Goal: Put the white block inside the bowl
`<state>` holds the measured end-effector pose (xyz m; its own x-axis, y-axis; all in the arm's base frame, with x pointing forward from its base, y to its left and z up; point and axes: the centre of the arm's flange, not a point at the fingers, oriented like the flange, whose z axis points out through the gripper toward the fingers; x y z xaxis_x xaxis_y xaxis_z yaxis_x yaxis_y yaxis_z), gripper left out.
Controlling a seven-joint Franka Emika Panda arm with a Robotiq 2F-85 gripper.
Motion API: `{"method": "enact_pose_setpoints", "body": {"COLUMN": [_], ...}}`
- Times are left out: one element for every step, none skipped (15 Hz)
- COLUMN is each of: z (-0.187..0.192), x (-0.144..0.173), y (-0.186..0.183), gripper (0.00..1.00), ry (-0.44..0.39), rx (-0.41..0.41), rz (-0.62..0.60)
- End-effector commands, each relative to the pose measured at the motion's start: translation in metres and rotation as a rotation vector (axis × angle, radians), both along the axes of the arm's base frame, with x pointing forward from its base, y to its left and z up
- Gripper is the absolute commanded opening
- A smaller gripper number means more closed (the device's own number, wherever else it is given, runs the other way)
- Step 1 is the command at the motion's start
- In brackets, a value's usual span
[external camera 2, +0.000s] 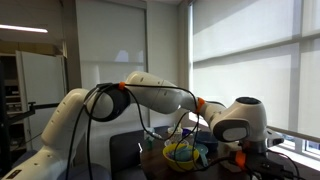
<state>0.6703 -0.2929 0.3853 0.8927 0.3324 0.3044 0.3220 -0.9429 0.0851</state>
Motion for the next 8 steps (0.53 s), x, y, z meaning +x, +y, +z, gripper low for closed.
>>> {"method": "enact_pose_setpoints", "body": {"z": [0.019,0.024,0.031,0.038,0.047,0.055,0.066,0.078], "x": [-0.013,-0.017,-0.023,-0.03,-0.04,-0.048,-0.063,-0.074], "y": [0.005,0.009,0.017,0.026,0.035,0.041,0.044,0.047], "gripper": [0.09,0.09,0.09,0.09,0.09,0.09,0.09,0.09], "ry": [0.02,0.027,0.041,0.066,0.099,0.136,0.179,0.203], "rx": [0.025,0.048,0.111,0.12,0.128,0.13,0.119,0.124], "rz": [-0.011,0.018,0.101,0.15,0.203,0.254,0.302,0.359]}}
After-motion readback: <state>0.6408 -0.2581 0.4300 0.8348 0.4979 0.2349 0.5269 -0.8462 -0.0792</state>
